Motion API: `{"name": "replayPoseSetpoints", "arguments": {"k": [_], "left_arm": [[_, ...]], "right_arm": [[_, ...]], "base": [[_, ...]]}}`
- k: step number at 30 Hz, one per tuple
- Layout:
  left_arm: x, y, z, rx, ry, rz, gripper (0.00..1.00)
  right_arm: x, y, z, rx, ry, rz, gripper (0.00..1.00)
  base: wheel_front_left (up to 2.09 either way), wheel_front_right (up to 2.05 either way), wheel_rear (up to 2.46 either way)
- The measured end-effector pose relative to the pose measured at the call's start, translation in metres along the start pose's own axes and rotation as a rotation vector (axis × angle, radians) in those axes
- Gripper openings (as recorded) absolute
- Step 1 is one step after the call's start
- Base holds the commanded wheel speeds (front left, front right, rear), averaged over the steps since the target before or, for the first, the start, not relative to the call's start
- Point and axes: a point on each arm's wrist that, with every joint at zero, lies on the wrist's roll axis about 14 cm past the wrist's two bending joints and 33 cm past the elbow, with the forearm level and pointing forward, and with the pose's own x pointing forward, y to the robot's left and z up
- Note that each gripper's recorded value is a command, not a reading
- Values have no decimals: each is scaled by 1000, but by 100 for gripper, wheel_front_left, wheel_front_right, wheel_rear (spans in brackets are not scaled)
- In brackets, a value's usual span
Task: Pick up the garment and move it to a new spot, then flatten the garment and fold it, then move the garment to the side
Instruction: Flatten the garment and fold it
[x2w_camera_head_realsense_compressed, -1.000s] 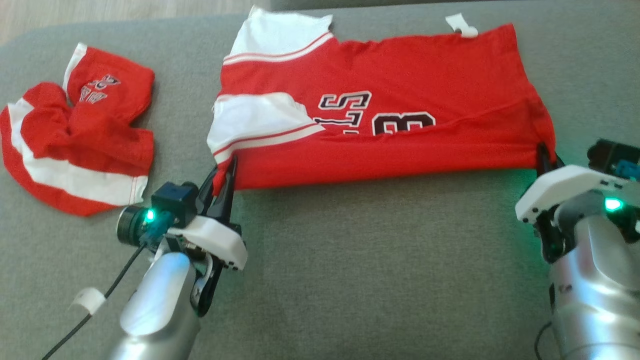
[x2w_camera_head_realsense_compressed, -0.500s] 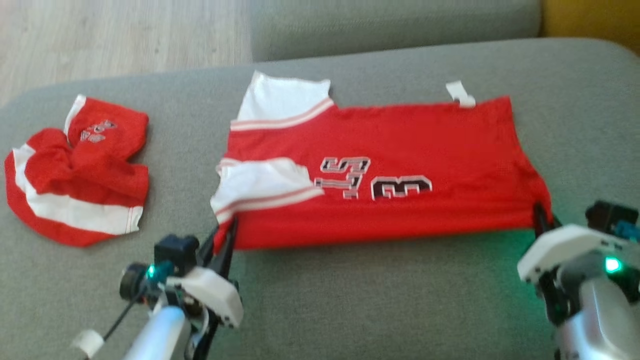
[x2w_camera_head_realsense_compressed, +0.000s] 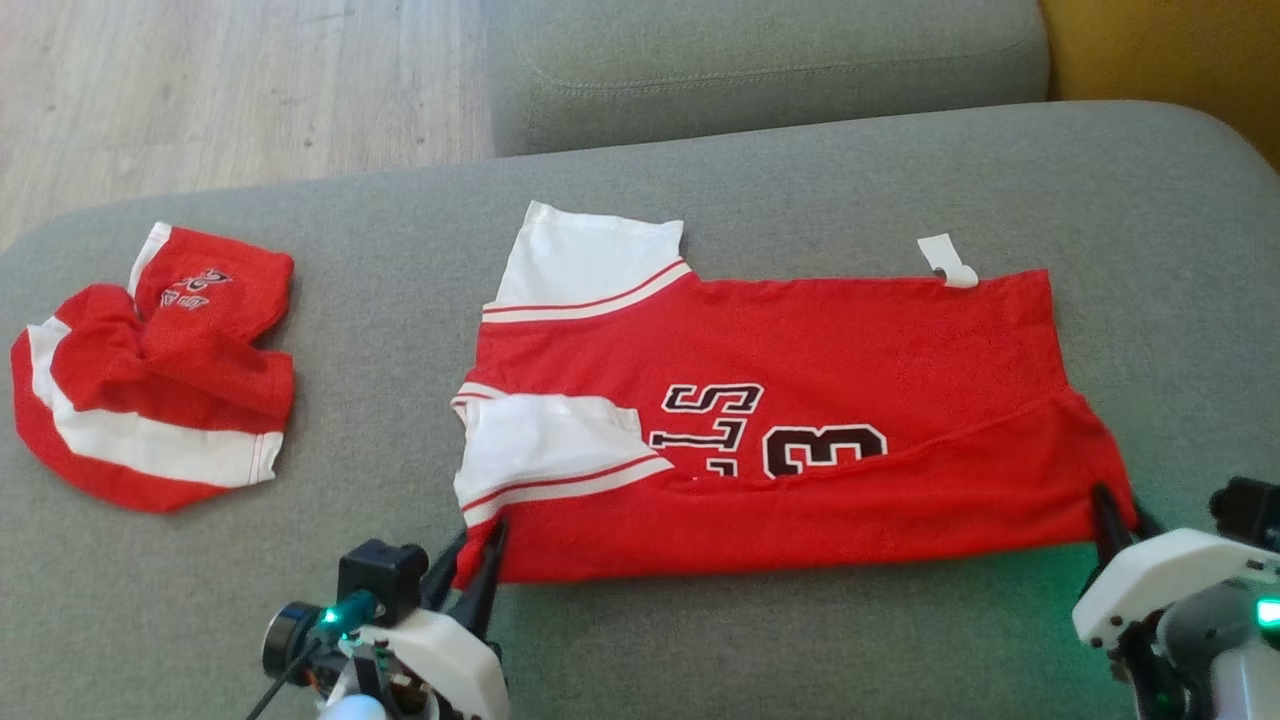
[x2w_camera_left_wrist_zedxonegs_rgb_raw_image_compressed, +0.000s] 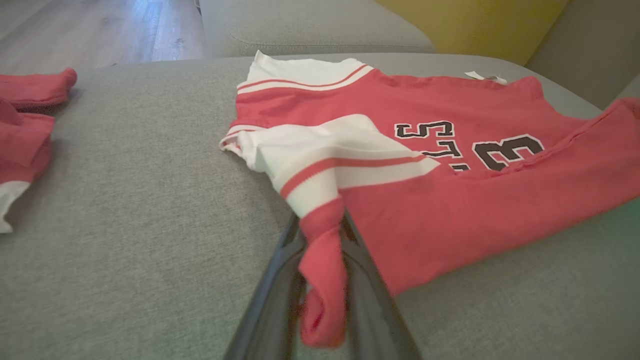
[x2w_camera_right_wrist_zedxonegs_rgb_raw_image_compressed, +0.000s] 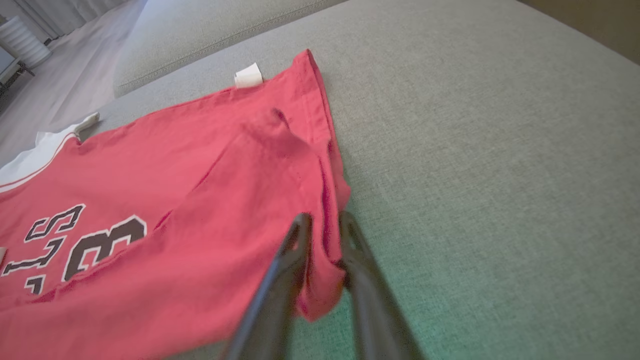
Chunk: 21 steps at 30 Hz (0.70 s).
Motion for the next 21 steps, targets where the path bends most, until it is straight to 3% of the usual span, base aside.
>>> {"name": "replayPoseSetpoints", "arguments": {"k": [1,2,10,16,21], "left_arm": [[0,1,1,2,-3,6,94],[0,2,1,6,-7,14,100],[9,8,19,1,-87,22,100],[33,22,81,57,-248,3,100],[68,30,129,126,-259,-75,100]], "right_arm": [[0,1,3,-3,-8,2,100],[1,1,5,-5,-17,3,100],[5,0,49,-32,-185,-12,100],[22,11,97,-61,-317,-6,100],[42,18,116,-100,-345,-6,100]], "base": [[0,0,0],[0,0,0],[0,0,0],[0,0,0],[0,0,0]]}}
